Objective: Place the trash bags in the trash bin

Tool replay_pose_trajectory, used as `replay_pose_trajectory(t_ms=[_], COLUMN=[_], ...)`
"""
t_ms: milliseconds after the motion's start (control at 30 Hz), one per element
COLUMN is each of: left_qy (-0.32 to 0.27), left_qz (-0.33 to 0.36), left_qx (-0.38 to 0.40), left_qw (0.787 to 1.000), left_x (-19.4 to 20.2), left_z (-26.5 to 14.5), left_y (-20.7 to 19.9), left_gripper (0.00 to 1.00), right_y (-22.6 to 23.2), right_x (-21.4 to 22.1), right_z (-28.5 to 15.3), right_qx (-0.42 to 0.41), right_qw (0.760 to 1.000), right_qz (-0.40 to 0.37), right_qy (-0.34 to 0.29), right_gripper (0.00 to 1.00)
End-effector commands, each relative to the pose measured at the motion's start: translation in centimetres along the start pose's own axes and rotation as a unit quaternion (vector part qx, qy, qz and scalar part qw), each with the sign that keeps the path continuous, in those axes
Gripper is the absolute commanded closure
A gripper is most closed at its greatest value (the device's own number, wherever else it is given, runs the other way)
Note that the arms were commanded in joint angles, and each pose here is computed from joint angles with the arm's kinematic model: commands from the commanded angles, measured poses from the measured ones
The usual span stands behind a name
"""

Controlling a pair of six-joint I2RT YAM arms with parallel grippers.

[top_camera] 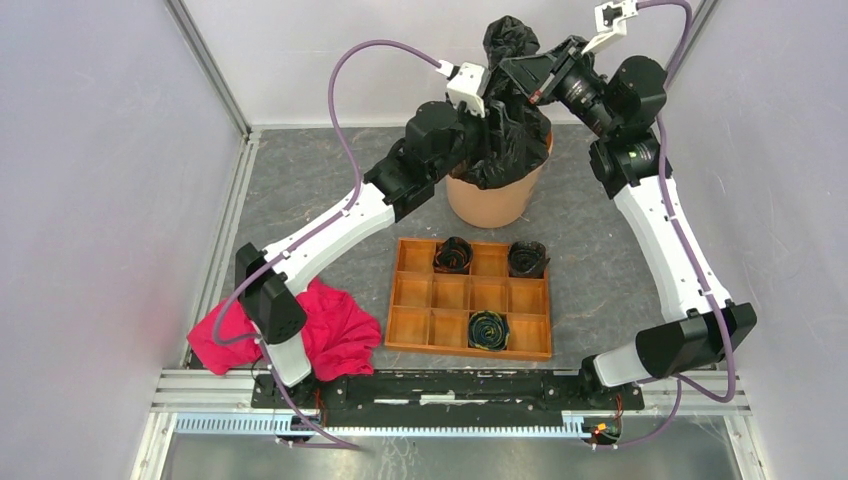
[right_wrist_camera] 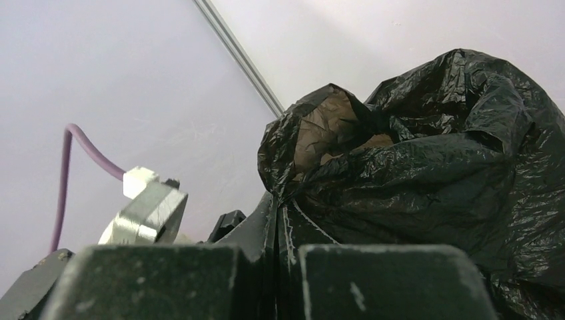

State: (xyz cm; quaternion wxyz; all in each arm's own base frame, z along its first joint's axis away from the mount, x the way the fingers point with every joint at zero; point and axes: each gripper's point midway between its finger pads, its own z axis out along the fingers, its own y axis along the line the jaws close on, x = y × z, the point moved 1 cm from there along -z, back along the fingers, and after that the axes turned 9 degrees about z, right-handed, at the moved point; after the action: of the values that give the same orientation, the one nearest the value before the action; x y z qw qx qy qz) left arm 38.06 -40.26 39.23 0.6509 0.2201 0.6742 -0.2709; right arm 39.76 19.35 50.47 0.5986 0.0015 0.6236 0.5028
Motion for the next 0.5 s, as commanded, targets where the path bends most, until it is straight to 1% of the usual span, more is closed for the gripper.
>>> replay_pose_trajectory(t_ms=[0, 67, 100, 133, 200, 233, 267, 300, 333, 433, 467], left_qy=[-0.059, -0.059, -0.061, -0.059, -0.043, -0.040, -0.036, -0.031, -0.027, -0.009, -0.013], left_qz=[-0.017, -0.023, -0.027, -0.031, -0.040, -0.047, -0.053, -0.058, -0.062, -0.072, -0.076], left_qx=[-0.017, -0.040, -0.048, -0.049, -0.044, -0.039, -0.033, -0.025, -0.020, -0.011, -0.009], left_qw=[0.998, 0.997, 0.997, 0.997, 0.997, 0.997, 0.997, 0.998, 0.998, 0.997, 0.997], left_x=[-5.0, -5.1, -5.2, -5.1, -4.3, -4.0, -3.7, -3.2, -2.8, -1.3, -1.6], left_z=[-0.2, -0.3, -0.5, -0.6, -1.2, -1.4, -1.6, -1.8, -2.1, -2.9, -3.1], left_y=[0.3, 1.1, 1.5, 1.7, 2.3, 2.5, 2.7, 2.9, 3.1, 3.7, 4.0], left_gripper=[0.47, 0.67, 0.75, 0.80, 0.88, 0.92, 0.96, 0.98, 0.98, 0.98, 0.98], right_y=[2.0, 1.5, 1.2, 0.7, 0.2, 0.0, 0.0, -0.4, -0.7, -2.4, -2.8], right_x=[-0.7, -0.3, -0.2, -0.1, -0.5, -0.8, -0.9, -1.4, -1.8, -2.7, -3.0], right_z=[-0.8, -0.9, -1.1, -1.3, -2.0, -2.4, -2.7, -3.2, -3.6, -4.8, -5.0], right_qx=[-0.020, -0.012, -0.004, 0.010, 0.021, 0.019, 0.010, 0.006, 0.003, -0.004, -0.006], right_qw=[0.999, 0.999, 0.999, 0.997, 0.994, 0.993, 0.992, 0.991, 0.991, 0.990, 0.989], right_qz=[-0.021, -0.037, -0.055, -0.070, -0.105, -0.119, -0.128, -0.134, -0.137, -0.143, -0.148], right_qy=[-0.014, -0.006, 0.000, 0.006, 0.009, 0.009, 0.012, 0.011, 0.011, 0.018, 0.018], right_gripper=[1.00, 0.98, 0.94, 0.88, 0.72, 0.60, 0.52, 0.43, 0.39, 0.29, 0.27])
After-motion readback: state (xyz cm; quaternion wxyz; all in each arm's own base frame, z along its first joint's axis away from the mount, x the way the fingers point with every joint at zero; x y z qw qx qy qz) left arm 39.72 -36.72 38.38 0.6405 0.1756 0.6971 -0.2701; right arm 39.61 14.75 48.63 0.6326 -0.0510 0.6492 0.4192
